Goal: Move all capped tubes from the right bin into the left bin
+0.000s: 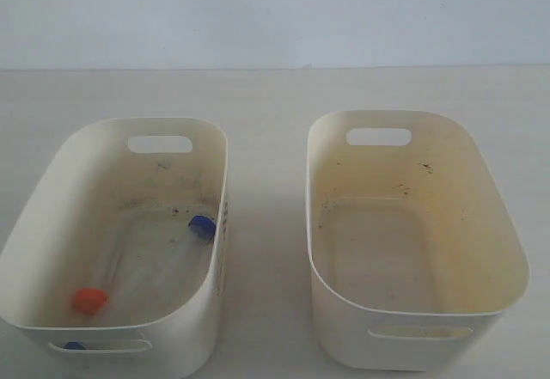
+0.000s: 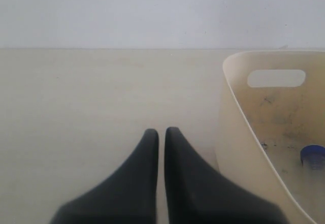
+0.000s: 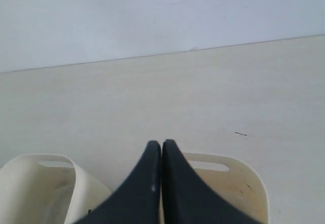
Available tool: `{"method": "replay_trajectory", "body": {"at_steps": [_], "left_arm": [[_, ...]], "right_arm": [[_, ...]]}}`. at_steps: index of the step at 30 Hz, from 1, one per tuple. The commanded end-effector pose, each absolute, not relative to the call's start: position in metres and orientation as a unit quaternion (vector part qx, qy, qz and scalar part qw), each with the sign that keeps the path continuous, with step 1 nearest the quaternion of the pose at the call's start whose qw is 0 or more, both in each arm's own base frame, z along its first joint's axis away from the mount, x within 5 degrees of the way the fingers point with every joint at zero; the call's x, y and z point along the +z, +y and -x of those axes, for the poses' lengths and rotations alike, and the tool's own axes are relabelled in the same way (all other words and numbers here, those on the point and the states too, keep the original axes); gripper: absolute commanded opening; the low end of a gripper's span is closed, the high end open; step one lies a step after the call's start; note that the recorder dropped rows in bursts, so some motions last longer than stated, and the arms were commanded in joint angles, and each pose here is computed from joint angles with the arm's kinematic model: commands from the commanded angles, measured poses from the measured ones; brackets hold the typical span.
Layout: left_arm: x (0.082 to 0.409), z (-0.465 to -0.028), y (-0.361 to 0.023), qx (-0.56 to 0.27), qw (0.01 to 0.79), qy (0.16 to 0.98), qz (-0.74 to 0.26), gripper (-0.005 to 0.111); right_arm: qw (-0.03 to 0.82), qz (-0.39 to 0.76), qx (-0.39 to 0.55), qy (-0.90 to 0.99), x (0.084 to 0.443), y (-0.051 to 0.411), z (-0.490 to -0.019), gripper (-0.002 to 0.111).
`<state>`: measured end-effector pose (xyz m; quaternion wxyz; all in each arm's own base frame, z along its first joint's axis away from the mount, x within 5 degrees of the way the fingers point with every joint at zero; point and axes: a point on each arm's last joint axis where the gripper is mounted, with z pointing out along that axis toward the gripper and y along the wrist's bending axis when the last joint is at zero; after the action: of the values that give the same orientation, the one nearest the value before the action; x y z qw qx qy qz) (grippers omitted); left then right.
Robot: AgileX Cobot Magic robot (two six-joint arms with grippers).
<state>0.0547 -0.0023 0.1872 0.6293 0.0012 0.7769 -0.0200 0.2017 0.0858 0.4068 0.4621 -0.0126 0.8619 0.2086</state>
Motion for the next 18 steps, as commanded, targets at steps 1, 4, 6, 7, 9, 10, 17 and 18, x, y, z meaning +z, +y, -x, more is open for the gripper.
{"method": "replay_trajectory", "body": {"at_steps": [1,4,6,7,9,10,17,18], "left_arm": [[0.187,-0.054,-0.003,-0.025,0.630,0.777,0.001,0.004],[0.187,-0.054,-0.003,-0.025,0.630,0.777,0.001,0.004],[0.187,-0.054,-0.003,-0.025,0.630,0.777,0.001,0.004],[0.187,-0.054,-0.003,-0.025,0.630,0.777,0.001,0.004],[0.187,-0.054,-0.003,-0.025,0.630,0.777,0.001,0.004],[0.187,-0.054,-0.003,-0.025,0.630,0.777,0.001,0.004],[0.187,-0.054,-0.003,-0.025,0.630,0.777,0.001,0.004],[0.187,-0.054,-0.003,-0.025,0.630,0.777,0.001,0.004]], "right_arm": [[0.472,-0.023,0.202,0.858,0.383,0.063,-0.179,0.000],[0.484,-0.049,0.203,0.850,0.358,0.049,-0.159,0.000],[0.505,-0.061,0.205,0.836,0.344,0.042,-0.144,0.000],[0.517,-0.066,0.205,0.829,0.335,0.038,-0.137,0.000],[0.539,-0.072,0.206,0.814,0.319,0.033,-0.122,0.000],[0.546,-0.076,0.205,0.808,0.309,0.030,-0.117,0.000],[0.622,-0.084,0.217,0.747,0.257,0.019,-0.083,0.000],[0.634,-0.085,0.219,0.737,0.250,0.018,-0.080,0.000]]}}
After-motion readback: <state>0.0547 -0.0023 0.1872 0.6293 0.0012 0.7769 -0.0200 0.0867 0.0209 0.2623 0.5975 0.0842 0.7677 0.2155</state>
